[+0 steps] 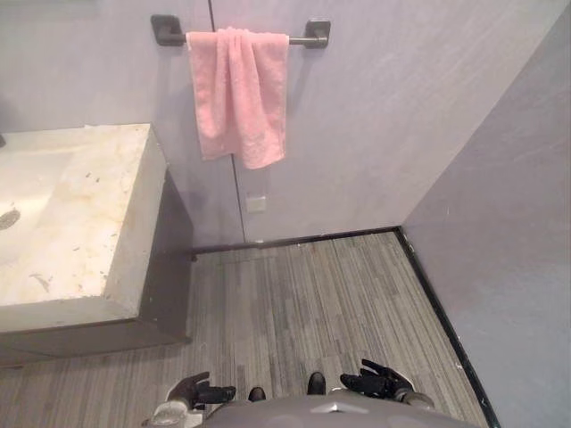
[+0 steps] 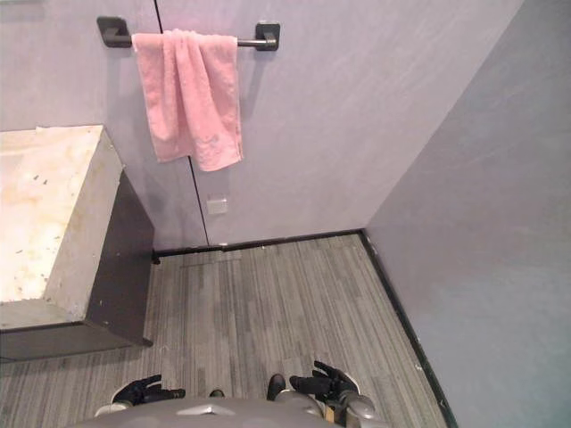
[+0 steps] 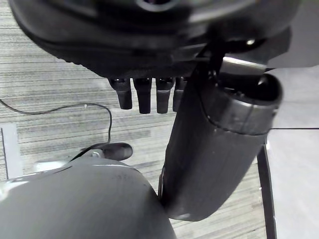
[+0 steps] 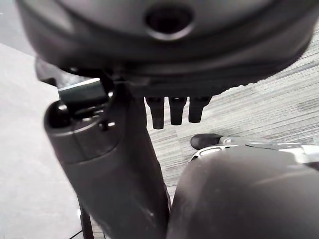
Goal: Organize the bathroom.
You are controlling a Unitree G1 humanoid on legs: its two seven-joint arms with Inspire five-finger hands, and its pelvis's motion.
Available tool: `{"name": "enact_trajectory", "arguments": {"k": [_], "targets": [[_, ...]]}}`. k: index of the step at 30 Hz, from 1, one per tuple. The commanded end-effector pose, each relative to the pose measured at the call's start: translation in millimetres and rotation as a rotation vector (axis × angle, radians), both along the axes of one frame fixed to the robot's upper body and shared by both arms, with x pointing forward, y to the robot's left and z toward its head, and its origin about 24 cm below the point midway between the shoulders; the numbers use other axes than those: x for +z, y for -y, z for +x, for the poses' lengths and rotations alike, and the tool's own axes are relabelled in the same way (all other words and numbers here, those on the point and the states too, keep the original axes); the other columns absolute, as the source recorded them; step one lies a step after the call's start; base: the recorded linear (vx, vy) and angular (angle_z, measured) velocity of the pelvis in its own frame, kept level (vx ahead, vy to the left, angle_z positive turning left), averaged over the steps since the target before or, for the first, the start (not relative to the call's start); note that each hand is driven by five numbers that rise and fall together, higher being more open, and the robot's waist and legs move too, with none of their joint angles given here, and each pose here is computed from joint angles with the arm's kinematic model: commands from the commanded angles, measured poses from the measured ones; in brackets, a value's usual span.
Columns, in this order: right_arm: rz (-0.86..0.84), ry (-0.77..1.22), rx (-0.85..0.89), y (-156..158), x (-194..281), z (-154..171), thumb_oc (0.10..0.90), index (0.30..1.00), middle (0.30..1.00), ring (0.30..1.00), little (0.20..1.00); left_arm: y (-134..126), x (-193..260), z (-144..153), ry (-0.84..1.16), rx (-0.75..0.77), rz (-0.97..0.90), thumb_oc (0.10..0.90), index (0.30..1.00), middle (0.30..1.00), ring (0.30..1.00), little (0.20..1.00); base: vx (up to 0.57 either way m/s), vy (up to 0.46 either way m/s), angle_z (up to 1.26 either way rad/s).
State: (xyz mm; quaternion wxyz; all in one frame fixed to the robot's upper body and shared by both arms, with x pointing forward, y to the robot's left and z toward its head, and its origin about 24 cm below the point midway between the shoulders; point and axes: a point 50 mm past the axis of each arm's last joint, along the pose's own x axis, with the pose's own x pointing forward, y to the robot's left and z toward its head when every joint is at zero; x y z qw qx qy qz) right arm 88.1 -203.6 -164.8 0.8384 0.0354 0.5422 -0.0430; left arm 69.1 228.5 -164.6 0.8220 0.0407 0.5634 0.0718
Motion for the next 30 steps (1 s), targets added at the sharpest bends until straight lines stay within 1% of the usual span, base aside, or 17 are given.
{"name": "enact_trajectory", "arguments": {"k": [1, 6, 23, 26, 27, 30], "targets": [[-0.050, 0.016, 0.062, 11.3, 3.6, 10.2, 0.800, 0.900, 0.900, 0.900, 0.900, 6.9, 1.6, 15.9, 0.051, -0.031, -0.039, 0.800, 0.900, 0.900, 0.900, 0.900, 0.00, 0.000, 0.00], [-0.050, 0.018, 0.074, 12.0, 3.9, 10.0, 0.800, 0.900, 0.900, 0.900, 0.900, 7.9, 1.3, 16.0, 0.052, 0.001, -0.056, 0.800, 0.900, 0.900, 0.900, 0.900, 0.00, 0.000, 0.00], [-0.043, 0.020, 0.058, 9.9, 3.8, 11.3, 0.800, 0.900, 0.900, 0.900, 0.900, 5.4, -0.1, 11.2, 0.009, 0.005, -0.029, 0.800, 0.900, 0.900, 0.900, 0.900, 0.00, 0.000, 0.00], [-0.040, 0.047, 0.062, 9.2, 5.0, 13.7, 0.800, 0.900, 0.900, 0.900, 0.900, 5.6, 0.3, 12.4, 0.027, 0.030, -0.036, 0.800, 0.900, 0.900, 0.900, 0.900, 0.04, -0.013, 0.00], [-0.040, 0.065, 0.062, 9.0, 5.9, 15.4, 0.800, 0.900, 0.900, 0.900, 0.900, 5.2, 0.9, 13.6, 0.051, 0.083, -0.058, 0.800, 0.900, 0.900, 0.900, 0.900, 0.04, -0.014, 0.00], [-0.043, 0.115, 0.066, 8.4, 8.7, 21.1, 0.800, 0.900, 0.900, 0.900, 0.900, 5.1, 3.1, 19.2, 0.107, 0.129, -0.085, 0.800, 0.900, 0.900, 0.900, 0.900, 0.04, -0.020, 0.01]]}}
